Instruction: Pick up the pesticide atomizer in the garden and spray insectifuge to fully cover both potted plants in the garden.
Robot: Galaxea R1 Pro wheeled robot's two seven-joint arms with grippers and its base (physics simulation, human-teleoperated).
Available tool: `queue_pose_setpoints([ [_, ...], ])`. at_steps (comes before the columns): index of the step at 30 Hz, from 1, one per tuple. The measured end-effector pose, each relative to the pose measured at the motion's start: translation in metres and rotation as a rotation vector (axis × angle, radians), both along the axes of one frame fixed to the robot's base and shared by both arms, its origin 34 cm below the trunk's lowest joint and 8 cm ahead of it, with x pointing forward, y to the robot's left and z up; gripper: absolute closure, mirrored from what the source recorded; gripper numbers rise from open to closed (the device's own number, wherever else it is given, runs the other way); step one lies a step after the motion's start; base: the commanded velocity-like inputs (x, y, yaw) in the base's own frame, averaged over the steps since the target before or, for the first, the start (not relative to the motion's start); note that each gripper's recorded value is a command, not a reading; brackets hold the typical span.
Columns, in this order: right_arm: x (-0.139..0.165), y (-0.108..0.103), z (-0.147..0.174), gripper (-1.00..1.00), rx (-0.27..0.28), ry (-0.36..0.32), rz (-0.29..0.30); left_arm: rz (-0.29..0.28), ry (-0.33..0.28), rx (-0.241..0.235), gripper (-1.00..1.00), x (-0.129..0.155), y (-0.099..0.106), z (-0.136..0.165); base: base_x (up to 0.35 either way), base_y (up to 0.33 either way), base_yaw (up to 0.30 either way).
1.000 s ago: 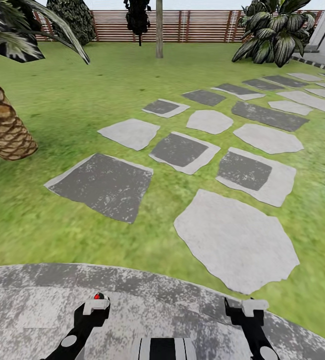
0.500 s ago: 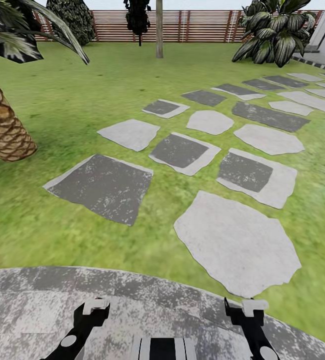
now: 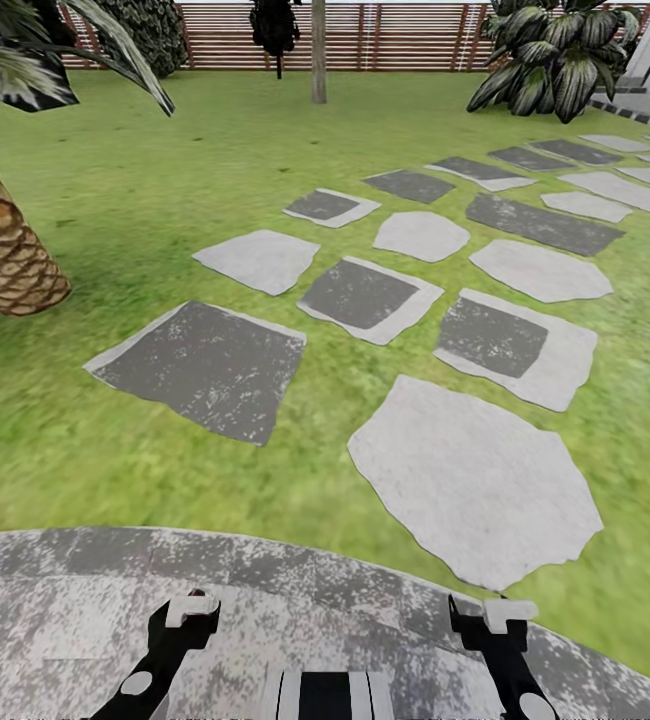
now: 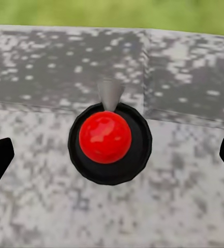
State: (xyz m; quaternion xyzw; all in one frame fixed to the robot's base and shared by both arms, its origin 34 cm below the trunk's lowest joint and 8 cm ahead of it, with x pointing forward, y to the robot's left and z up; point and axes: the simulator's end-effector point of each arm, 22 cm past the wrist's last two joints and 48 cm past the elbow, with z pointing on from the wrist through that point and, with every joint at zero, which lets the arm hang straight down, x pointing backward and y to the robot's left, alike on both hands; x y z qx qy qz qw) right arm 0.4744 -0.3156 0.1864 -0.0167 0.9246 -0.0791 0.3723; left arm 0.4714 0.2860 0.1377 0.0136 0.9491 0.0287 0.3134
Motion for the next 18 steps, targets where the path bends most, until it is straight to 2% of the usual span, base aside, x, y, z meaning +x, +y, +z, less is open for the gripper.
queue_pose_setpoints([
  [18, -0.009, 0.000, -0.011, -1.00, 0.001, 0.028, -0.001, 0.000, 0.027, 0.000, -1.00, -0.010, 0.000, -0.011, 0.000, 0.000, 0.000],
])
